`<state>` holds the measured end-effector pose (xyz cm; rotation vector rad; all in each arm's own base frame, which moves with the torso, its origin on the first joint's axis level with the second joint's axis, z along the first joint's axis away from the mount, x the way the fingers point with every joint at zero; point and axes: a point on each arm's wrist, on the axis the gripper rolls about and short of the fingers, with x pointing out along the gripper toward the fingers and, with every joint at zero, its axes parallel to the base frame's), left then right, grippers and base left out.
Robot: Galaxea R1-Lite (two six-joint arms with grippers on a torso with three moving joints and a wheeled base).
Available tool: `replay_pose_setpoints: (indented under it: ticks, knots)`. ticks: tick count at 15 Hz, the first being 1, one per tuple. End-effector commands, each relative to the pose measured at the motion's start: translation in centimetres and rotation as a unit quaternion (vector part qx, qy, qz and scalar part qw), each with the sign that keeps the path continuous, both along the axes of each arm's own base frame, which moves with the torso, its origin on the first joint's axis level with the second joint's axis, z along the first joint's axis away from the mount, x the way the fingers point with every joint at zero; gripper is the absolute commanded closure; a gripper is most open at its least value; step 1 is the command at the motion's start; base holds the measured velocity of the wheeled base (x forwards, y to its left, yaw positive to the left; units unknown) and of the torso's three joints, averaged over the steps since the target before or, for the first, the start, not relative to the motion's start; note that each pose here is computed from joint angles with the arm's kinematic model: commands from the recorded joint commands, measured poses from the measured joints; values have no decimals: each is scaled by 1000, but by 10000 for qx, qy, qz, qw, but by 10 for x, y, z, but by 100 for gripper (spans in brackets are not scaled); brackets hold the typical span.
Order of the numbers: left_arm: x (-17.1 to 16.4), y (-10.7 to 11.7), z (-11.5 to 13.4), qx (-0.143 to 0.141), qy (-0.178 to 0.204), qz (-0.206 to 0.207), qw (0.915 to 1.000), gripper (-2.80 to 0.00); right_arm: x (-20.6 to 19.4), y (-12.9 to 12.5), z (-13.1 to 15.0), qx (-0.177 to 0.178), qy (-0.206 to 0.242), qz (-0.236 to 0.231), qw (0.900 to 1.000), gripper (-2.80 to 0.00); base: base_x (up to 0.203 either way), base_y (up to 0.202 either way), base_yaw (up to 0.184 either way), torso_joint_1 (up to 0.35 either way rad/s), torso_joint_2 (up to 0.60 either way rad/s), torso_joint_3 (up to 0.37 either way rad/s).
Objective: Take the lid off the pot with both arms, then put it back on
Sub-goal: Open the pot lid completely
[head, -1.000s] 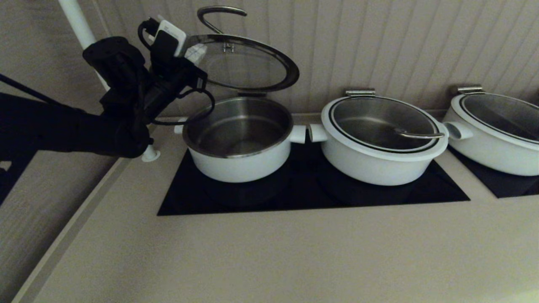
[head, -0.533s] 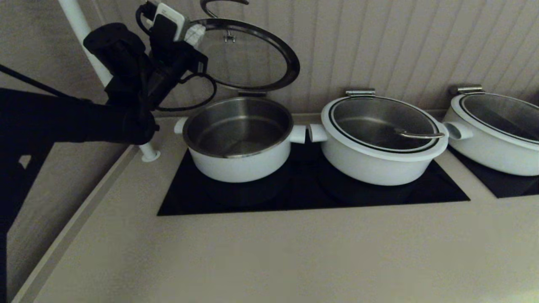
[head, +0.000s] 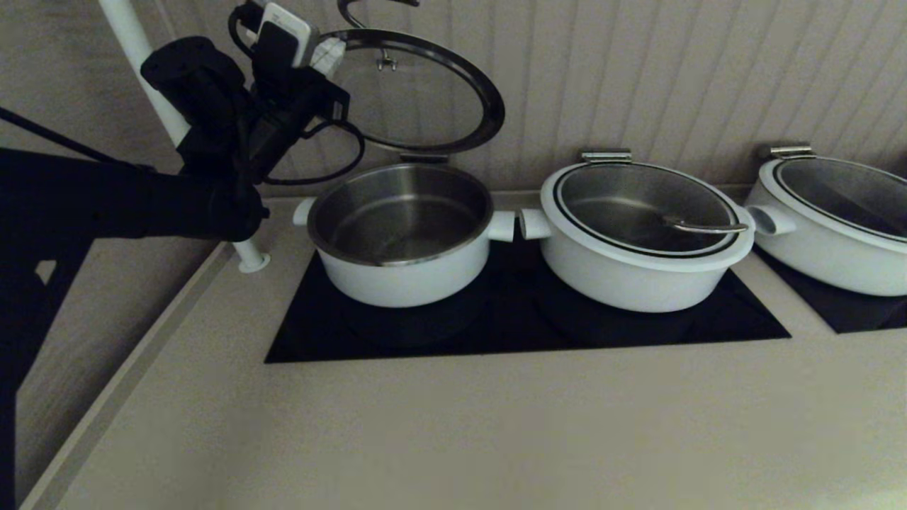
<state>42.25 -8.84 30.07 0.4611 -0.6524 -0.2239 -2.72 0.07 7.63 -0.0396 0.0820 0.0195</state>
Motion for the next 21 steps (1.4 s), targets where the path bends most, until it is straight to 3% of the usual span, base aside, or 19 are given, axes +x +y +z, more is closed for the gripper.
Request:
replay_pose_setpoints:
  ticks: [1,4,15,21]
  knots:
    - [-2,1,1,-15,-28,37,10000,0,0,0,0,-3,2,3,10000,0,0,0,0,0,0,0]
    - [-4,2,4,-156,-24,252,9996,0,0,0,0,-4,2,3,10000,0,0,0,0,0,0,0]
    - [-29,12,-7,-81,357,333,9988,0,0,0,0,-3,2,3,10000,0,0,0,0,0,0,0]
    - [-33,21,2,-114,271,399,9988,0,0,0,0,-5,-5,3,10000,0,0,0,0,0,0,0]
